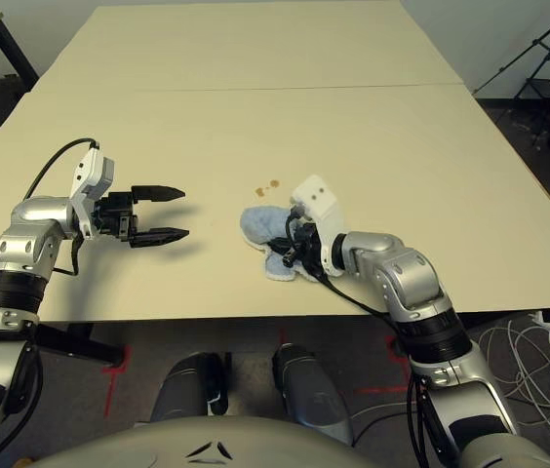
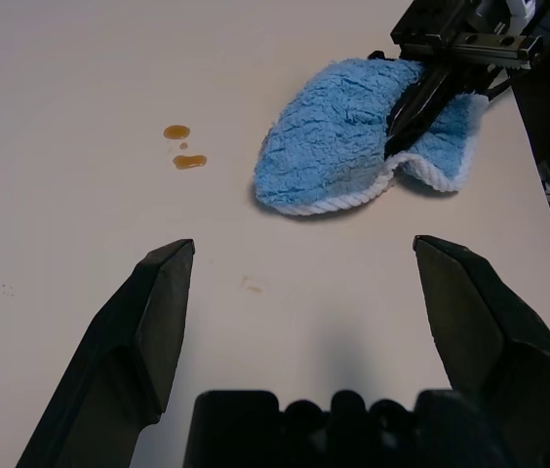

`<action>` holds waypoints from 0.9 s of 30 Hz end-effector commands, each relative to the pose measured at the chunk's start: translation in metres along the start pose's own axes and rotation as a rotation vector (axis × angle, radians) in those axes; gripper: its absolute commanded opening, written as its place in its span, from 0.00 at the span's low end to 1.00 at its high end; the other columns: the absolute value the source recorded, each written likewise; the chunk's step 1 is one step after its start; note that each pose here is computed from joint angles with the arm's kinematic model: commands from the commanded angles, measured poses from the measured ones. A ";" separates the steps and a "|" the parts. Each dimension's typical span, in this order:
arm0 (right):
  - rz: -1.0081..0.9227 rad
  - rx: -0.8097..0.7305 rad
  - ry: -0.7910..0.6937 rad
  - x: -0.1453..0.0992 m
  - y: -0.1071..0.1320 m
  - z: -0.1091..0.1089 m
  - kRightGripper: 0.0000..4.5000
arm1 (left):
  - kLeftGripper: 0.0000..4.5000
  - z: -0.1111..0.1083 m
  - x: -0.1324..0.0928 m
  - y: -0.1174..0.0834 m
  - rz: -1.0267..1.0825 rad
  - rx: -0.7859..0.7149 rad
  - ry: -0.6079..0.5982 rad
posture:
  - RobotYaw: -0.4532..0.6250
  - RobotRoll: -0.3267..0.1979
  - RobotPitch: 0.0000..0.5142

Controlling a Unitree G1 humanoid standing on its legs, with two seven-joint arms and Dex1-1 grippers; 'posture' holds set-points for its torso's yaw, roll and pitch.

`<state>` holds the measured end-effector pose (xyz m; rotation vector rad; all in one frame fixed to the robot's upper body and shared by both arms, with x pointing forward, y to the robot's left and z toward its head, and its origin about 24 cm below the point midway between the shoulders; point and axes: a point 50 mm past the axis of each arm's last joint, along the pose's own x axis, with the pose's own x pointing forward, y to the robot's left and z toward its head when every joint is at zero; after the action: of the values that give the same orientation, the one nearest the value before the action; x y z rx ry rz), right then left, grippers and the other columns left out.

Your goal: Wipe the water off the table with a rag.

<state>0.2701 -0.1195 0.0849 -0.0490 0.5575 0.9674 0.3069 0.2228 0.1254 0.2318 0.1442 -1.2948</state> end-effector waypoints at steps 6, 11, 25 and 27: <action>-0.177 0.088 0.144 -0.049 -0.050 -0.029 0.02 | 1.00 -0.003 0.004 -0.003 -0.016 0.000 0.007 | 0.20 0.62 0.23; -0.314 0.092 0.161 -0.091 -0.078 -0.030 0.02 | 1.00 -0.003 0.004 -0.002 -0.017 -0.001 0.006 | 0.19 0.62 0.23; -0.481 0.144 -0.184 -0.141 -0.114 0.015 0.02 | 1.00 -0.004 0.003 0.000 -0.018 -0.004 0.014 | 0.18 0.62 0.23; -0.462 0.148 -0.240 -0.128 -0.111 0.023 0.02 | 1.00 -0.004 0.003 0.001 -0.017 -0.003 0.016 | 0.18 0.62 0.23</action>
<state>0.3081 -0.2809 0.1369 0.0461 0.4207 0.4649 0.3080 0.2204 0.1236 0.2265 0.1384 -1.2999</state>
